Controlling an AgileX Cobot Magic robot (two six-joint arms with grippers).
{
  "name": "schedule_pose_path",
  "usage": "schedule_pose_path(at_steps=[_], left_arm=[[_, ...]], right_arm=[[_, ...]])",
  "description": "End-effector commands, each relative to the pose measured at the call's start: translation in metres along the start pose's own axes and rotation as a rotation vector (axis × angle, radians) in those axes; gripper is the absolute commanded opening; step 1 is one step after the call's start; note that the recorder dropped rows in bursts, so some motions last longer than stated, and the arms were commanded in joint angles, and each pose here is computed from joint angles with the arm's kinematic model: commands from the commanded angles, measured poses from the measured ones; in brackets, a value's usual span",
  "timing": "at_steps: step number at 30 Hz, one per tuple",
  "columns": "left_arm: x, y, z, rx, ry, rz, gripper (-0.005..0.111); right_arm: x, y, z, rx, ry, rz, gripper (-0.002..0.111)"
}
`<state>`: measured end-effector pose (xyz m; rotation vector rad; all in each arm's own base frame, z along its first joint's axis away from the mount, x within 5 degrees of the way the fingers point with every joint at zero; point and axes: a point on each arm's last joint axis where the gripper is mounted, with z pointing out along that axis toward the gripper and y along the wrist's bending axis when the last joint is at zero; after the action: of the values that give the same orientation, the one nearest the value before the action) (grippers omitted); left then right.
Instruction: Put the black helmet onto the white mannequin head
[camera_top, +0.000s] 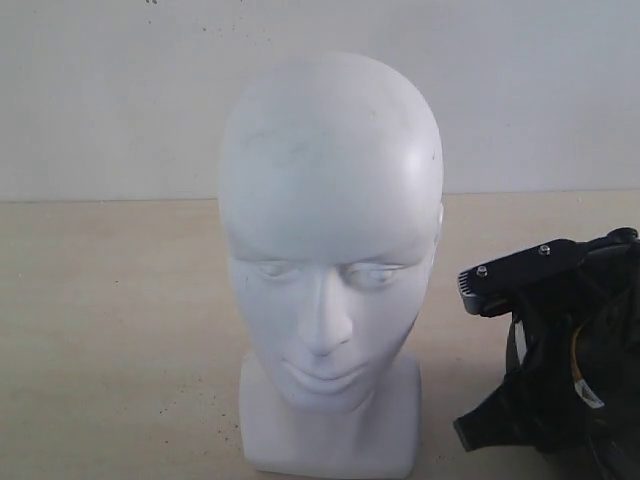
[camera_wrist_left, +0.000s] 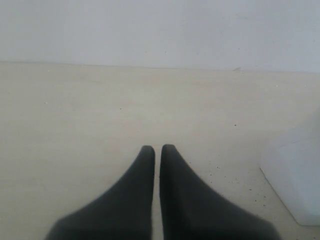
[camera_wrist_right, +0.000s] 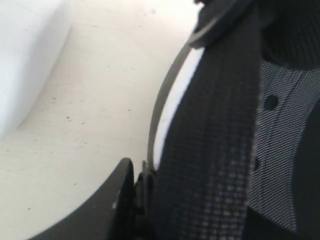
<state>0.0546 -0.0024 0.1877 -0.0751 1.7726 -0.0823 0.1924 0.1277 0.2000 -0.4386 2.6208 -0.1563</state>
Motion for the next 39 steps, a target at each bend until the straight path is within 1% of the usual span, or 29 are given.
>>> schedule_pose_path(at_steps=[1, 13, 19, 25, 32, 35, 39], left_arm=[[0.001, 0.0, 0.0, 0.004, 0.003, 0.009, 0.004], [0.001, 0.0, 0.0, 0.004, 0.003, 0.009, 0.004], [0.001, 0.0, 0.0, 0.004, 0.003, 0.009, 0.004], [0.001, 0.0, 0.0, 0.004, 0.003, 0.009, 0.004], [0.001, 0.0, 0.0, 0.004, 0.003, 0.009, 0.004], [0.001, 0.0, 0.0, 0.004, 0.003, 0.009, 0.004], [0.001, 0.0, 0.0, 0.004, 0.003, 0.009, 0.004]], right_arm=[[-0.013, -0.008, -0.017, 0.053, -0.043, -0.036, 0.0], [-0.019, -0.022, -0.05, 0.048, -0.194, -0.039, 0.0], [-0.02, -0.031, -0.074, 0.028, -0.326, -0.062, 0.0], [-0.023, -0.04, -0.105, -0.009, -0.545, -0.066, 0.0], [-0.024, -0.055, -0.146, -0.028, -0.845, -0.021, 0.0], [-0.021, -0.061, -0.16, -0.053, -0.937, 0.02, 0.0], [-0.018, -0.062, -0.173, -0.078, -1.022, -0.015, 0.0]])
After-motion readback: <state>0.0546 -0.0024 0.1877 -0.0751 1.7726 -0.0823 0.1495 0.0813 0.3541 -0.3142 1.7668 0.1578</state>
